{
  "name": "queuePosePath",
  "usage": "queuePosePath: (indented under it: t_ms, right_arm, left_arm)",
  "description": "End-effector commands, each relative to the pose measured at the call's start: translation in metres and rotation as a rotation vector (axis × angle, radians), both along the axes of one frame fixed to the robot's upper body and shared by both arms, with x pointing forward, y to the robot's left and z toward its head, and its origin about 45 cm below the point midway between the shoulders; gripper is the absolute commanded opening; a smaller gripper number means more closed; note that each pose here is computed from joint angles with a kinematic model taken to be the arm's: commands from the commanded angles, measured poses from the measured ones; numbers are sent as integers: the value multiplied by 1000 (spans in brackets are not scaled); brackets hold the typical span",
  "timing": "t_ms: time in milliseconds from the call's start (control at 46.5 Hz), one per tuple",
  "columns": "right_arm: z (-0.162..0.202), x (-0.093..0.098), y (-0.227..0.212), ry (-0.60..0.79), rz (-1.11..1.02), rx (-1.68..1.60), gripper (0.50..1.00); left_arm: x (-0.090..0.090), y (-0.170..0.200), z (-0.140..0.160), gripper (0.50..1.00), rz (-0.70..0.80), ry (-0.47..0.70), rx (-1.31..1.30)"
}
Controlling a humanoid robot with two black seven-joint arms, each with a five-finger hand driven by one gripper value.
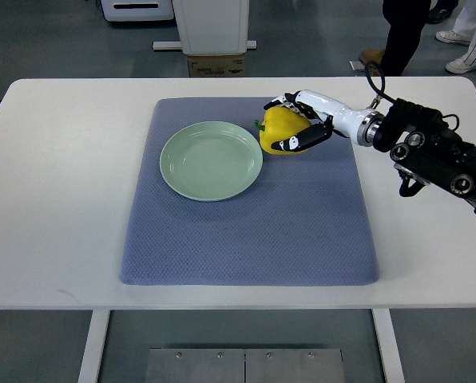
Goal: Place yellow pepper on plate with right hand
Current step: 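Lift the pepper and carry it over the green plate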
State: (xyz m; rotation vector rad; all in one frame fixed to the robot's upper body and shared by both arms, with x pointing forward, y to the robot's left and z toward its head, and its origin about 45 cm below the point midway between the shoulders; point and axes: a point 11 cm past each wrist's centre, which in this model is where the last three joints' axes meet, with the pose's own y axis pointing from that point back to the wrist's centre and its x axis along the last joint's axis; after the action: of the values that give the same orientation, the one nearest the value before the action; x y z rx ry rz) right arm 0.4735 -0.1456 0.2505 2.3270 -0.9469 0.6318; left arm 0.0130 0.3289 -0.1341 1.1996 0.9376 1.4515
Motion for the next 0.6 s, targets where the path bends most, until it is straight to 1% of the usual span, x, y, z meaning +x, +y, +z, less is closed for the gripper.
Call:
queuePosePath:
  t_ms: [0, 172, 409, 581]
  right_arm:
    - [1, 1, 16, 0, 12, 3, 500]
    - [4, 1, 51, -4, 48, 18, 500]
    - [3, -9, 95, 4, 94, 43, 500]
    - [1, -11, 98, 5, 96, 39, 500]
  left_arm:
    - [0, 0, 0, 1000, 0, -1, 0]
    - [1, 1, 0, 1000, 1, -2, 1]
    - [1, 1, 0, 1000, 1, -2, 1]
    - [0, 1, 0, 1000, 0, 0, 1]
